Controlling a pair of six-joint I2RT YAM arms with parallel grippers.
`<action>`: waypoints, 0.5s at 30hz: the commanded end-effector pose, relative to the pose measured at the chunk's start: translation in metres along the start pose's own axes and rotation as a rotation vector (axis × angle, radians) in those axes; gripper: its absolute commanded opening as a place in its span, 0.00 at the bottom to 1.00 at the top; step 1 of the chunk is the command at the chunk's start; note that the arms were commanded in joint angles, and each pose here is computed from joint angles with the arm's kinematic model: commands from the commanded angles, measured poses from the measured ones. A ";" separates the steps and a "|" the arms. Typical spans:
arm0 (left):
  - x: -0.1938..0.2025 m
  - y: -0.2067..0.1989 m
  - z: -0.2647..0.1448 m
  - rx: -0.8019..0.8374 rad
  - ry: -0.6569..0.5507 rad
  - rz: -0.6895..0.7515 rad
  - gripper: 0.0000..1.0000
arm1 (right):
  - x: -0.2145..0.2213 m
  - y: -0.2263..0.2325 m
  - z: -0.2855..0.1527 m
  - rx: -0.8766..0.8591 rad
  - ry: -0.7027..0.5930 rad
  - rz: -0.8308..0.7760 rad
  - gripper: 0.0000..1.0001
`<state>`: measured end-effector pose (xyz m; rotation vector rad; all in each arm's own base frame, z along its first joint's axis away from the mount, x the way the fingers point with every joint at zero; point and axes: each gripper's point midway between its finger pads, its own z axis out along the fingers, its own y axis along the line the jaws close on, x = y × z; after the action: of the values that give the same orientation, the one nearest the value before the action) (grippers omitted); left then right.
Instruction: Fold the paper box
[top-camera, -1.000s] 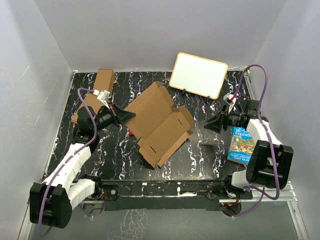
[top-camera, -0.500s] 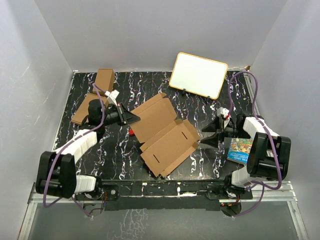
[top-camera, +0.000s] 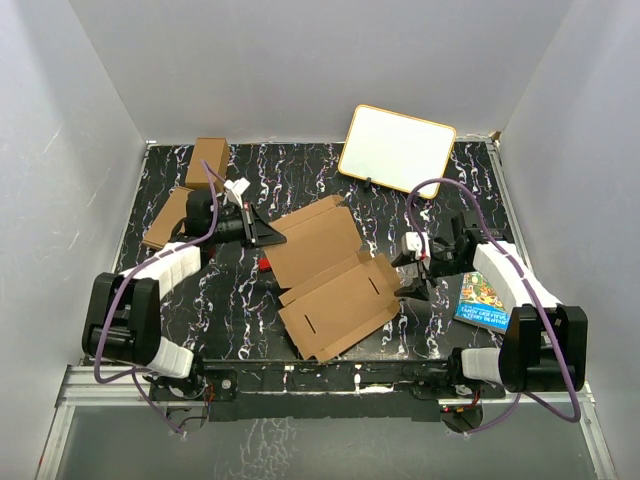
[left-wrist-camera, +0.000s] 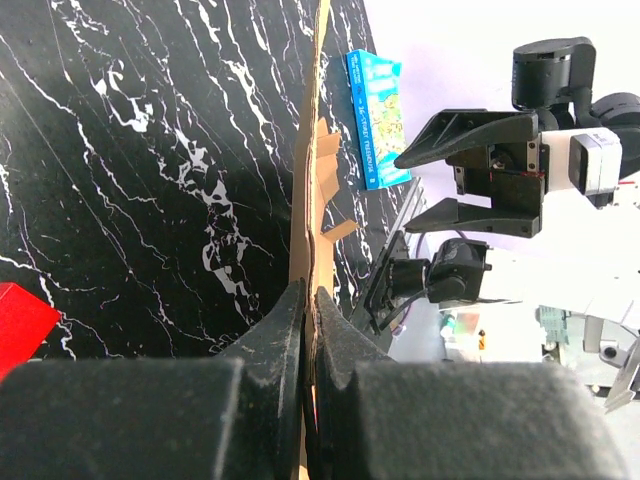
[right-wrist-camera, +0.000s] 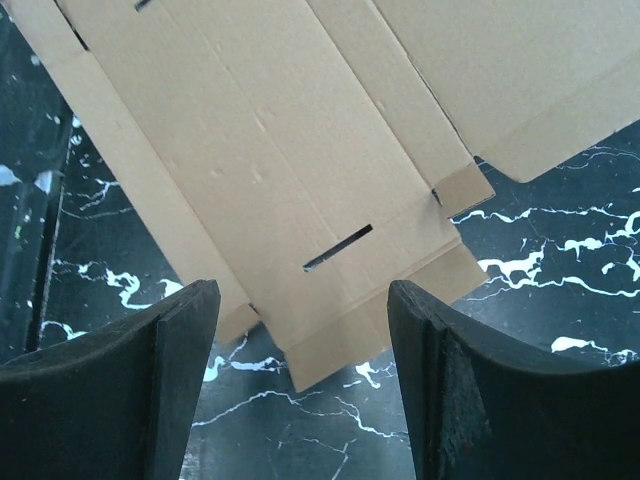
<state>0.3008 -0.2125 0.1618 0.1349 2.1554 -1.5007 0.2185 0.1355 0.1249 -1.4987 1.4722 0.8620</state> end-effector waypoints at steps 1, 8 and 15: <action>-0.003 -0.010 -0.001 0.046 0.026 -0.010 0.00 | -0.005 -0.015 0.004 0.007 0.061 -0.124 0.73; 0.004 -0.004 0.000 0.027 0.066 -0.013 0.00 | 0.006 0.017 0.028 -0.100 0.096 -0.171 0.72; 0.012 0.012 0.002 -0.017 0.080 -0.017 0.00 | 0.014 0.038 0.051 -0.212 0.154 -0.244 0.70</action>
<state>0.2956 -0.2124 0.1470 0.1409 2.2314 -1.5169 0.1849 0.1651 0.0888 -1.8007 1.4090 0.8478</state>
